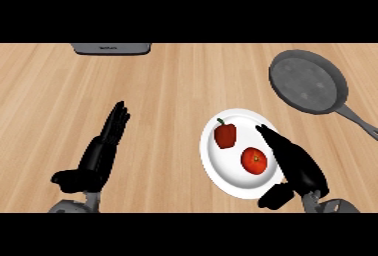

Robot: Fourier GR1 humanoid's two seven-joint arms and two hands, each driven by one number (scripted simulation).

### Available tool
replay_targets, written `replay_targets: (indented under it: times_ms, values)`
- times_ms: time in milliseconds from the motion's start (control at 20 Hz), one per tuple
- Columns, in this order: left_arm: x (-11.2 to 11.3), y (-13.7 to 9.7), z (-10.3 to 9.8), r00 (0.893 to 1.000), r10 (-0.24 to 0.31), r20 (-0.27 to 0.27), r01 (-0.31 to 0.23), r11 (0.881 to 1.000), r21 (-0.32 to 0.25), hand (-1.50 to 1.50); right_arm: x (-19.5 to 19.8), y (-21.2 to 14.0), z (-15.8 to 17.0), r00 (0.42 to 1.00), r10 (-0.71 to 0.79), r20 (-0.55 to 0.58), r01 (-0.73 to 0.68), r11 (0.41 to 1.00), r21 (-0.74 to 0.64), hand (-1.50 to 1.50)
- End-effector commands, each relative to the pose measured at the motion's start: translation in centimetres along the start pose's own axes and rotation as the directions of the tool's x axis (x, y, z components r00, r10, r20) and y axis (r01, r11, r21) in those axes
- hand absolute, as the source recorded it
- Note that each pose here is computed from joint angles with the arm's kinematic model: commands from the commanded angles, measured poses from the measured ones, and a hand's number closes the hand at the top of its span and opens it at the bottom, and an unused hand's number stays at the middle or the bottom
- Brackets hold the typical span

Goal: Pick the tomato from the plate and place it in the pan

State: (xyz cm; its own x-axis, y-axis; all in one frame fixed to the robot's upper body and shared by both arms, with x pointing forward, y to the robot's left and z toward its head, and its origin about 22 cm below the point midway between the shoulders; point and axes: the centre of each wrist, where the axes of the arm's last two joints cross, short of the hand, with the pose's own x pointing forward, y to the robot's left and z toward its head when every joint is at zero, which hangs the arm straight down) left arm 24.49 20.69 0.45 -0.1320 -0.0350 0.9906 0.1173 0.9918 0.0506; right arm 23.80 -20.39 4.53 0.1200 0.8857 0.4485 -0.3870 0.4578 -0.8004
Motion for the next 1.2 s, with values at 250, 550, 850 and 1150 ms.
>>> replay_targets:
  times_ms: [250, 550, 850, 1150]
  values:
    - [-0.3, -2.5, 0.7, 1.0, -0.003, 0.018, 0.003, 1.0, 0.003, 0.0, -1.2, 2.3, -1.5, 0.999, -0.015, -0.049, 0.015, 1.0, 0.001, -1.5]
    - [-0.9, -1.6, -0.4, 1.0, 0.006, -0.001, -0.006, 1.0, -0.007, 0.0, -1.5, 2.4, -3.1, 0.997, -0.072, -0.022, 0.072, 0.997, -0.021, -1.5]
    - [1.4, -0.8, 1.8, 1.0, 0.007, -0.016, -0.007, 1.0, 0.005, 0.0, 0.5, 3.1, -4.4, 0.998, -0.049, -0.041, 0.049, 0.999, 0.008, -1.5]
    - [0.1, -0.4, 0.2, 1.0, 0.008, 0.006, -0.008, 1.0, -0.002, 0.0, -3.2, 5.0, -6.4, 0.999, 0.023, -0.049, -0.016, 0.991, 0.135, 1.5]
